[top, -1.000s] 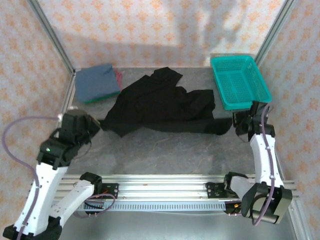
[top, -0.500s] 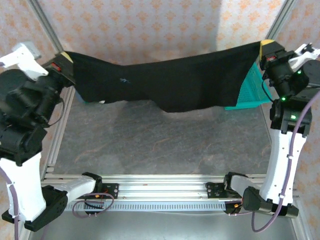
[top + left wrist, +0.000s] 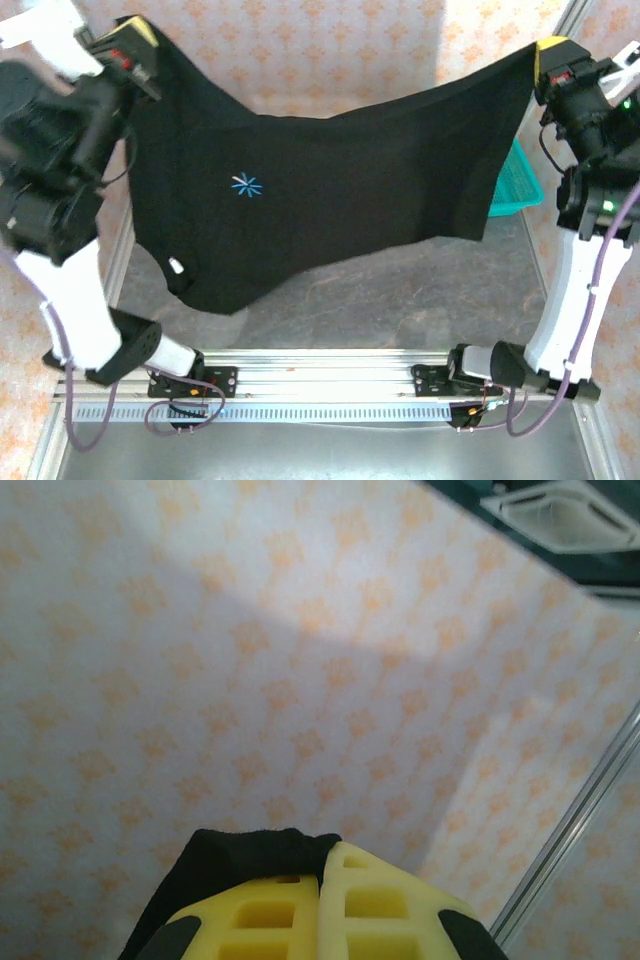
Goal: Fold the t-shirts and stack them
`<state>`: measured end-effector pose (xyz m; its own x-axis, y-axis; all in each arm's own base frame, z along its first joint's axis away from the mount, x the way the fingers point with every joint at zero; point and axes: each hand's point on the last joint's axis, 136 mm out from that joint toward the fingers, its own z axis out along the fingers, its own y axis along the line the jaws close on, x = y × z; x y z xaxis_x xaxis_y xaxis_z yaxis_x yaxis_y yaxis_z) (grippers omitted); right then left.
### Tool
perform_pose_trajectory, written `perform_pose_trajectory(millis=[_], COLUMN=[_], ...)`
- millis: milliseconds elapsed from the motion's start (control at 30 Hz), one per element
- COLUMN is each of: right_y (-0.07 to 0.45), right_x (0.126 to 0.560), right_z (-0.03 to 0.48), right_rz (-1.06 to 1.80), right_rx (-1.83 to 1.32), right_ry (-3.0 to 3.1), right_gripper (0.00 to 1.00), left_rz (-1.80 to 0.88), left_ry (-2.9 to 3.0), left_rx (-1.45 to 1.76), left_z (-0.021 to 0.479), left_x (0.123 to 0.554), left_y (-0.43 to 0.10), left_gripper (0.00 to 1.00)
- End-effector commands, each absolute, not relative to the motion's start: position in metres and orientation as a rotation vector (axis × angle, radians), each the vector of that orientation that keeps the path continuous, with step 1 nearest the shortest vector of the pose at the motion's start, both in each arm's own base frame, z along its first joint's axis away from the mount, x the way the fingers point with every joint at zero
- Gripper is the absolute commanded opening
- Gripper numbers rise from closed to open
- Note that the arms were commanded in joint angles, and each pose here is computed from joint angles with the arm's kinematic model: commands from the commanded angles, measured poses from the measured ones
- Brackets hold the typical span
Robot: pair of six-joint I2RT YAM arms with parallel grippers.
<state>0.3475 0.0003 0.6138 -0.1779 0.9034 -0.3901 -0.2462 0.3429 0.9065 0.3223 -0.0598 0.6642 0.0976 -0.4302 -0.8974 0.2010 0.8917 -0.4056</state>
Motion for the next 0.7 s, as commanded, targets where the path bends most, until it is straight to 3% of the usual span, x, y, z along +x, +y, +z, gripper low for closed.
perform_pose_trajectory(millis=[0,267,433,667], right_y=[-0.007,-0.029,-0.040,-0.057], right_x=[0.383,0.483,0.527,0.542], right_z=[0.604,0.575,0.578,0.580], right_rz=[1.170,1.196,1.242,1.275], right_rx=[0.655,0.687,0.676,0.672], right_ry=[1.397,1.414,1.373,1.337], right_gripper=[0.00,0.00,0.00,0.00], left_rz=[-0.515,-0.613,-0.597,-0.628], left_ry=[1.388,1.289,1.209,1.106], left_rx=[-0.171,-0.262,-0.257,-0.224], left_z=[0.663,0.659,0.672,0.696], left_x=[0.361,0.450,0.457,0.446], left_y=[-0.073,-0.043,-0.021,0.003], left_gripper=[0.00,0.00,0.00,0.02])
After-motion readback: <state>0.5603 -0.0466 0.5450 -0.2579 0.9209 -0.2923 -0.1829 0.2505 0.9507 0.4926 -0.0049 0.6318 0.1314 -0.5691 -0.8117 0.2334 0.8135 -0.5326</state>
